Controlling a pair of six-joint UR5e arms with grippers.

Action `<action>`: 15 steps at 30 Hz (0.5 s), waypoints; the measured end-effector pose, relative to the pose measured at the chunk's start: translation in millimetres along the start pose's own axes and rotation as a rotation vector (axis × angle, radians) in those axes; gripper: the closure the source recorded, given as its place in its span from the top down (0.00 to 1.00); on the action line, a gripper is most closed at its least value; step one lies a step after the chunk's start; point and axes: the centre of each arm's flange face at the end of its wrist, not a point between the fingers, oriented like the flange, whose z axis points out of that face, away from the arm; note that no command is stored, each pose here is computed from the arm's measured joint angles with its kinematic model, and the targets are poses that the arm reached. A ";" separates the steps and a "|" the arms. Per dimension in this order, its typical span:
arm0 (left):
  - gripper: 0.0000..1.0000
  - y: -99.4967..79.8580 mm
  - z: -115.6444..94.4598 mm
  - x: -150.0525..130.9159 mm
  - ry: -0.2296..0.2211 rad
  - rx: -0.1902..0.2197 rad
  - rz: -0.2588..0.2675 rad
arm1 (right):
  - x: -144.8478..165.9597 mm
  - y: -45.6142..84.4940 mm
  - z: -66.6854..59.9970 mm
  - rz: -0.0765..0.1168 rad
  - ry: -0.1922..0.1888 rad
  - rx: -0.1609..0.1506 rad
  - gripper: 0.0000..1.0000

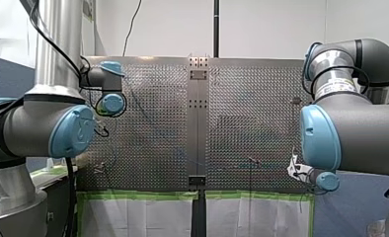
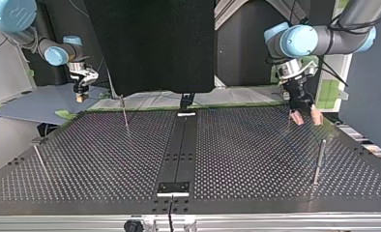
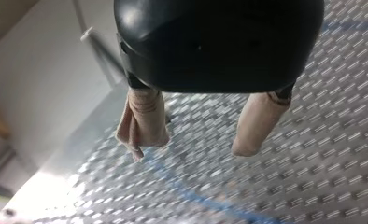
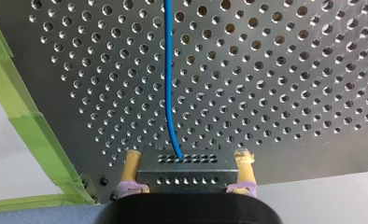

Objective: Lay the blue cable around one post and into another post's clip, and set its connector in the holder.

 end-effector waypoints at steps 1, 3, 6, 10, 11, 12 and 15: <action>1.00 0.0 5.6 -4.1 -0.013 -0.004 -0.004 | -0.2 -0.4 0.0 0.000 0.000 0.001 0.02; 1.00 -0.5 17.6 -13.0 -0.039 -0.010 -0.016 | -0.5 -0.7 0.0 0.000 -0.001 0.001 0.02; 1.00 -1.4 32.8 -24.1 -0.061 -0.008 -0.037 | -0.8 -1.5 0.1 0.000 -0.001 0.002 0.02; 1.00 -1.3 52.5 -39.2 -0.084 0.010 -0.076 | -1.0 -2.3 0.2 0.000 -0.001 0.004 0.02; 1.00 -0.3 55.8 -42.0 -0.088 0.014 -0.084 | -1.1 -2.5 0.2 0.000 -0.001 0.004 0.02; 1.00 0.6 59.2 -44.9 -0.091 0.021 -0.095 | -1.2 -2.6 0.2 0.000 -0.001 0.004 0.02; 1.00 0.7 64.1 -48.0 -0.091 0.042 -0.121 | -1.2 -2.8 0.2 0.000 -0.001 0.004 0.02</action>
